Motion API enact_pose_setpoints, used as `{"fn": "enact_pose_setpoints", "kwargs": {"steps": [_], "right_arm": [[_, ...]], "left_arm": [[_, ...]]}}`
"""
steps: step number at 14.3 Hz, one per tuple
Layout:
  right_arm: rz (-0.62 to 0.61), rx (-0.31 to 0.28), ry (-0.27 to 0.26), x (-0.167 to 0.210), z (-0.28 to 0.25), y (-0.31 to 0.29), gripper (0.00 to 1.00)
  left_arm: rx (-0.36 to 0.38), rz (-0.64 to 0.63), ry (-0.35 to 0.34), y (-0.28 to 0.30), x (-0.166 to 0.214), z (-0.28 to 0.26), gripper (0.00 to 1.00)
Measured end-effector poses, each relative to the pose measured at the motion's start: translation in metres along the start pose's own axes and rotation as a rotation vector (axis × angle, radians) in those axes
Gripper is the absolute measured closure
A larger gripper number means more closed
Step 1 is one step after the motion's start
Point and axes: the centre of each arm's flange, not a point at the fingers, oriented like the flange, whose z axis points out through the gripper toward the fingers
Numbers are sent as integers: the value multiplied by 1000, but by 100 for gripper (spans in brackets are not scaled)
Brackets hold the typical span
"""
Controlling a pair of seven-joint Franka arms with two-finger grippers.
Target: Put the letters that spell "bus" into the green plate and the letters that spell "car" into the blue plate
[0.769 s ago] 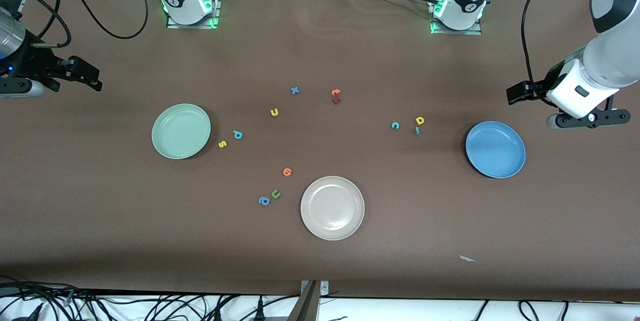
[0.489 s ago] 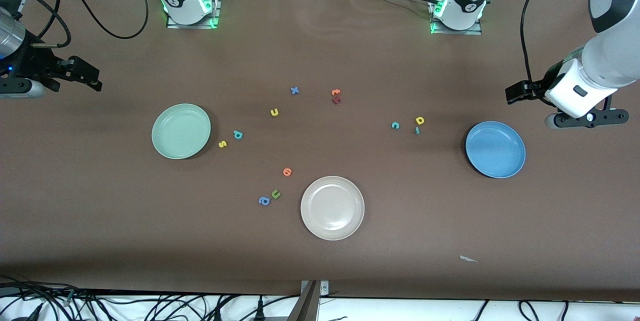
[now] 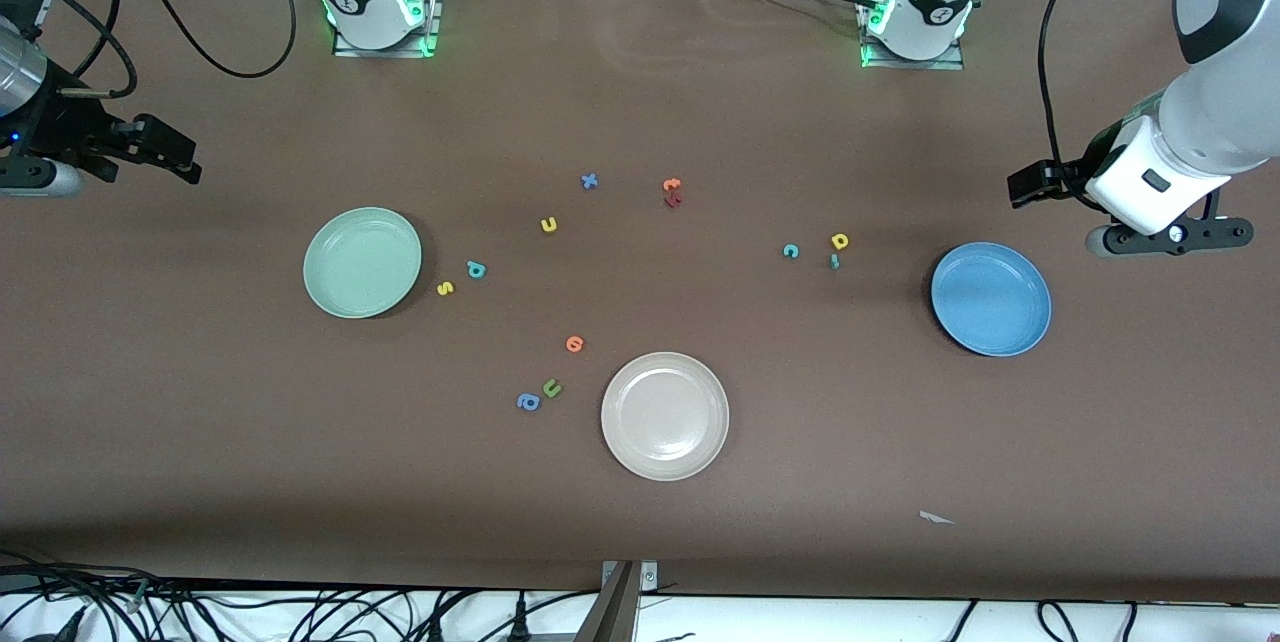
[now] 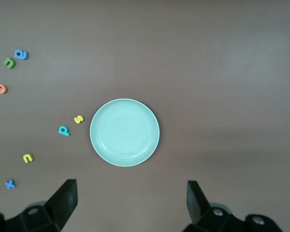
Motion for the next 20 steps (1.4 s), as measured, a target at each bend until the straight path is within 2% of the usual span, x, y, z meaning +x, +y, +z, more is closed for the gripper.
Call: {"fn": "enact_pose_setpoints", "kwargs": {"steps": [20], "right_arm": [[16, 0, -1, 0, 0, 0, 0]], "left_arm": [[-6, 10, 18, 4, -6, -10, 0]]}}
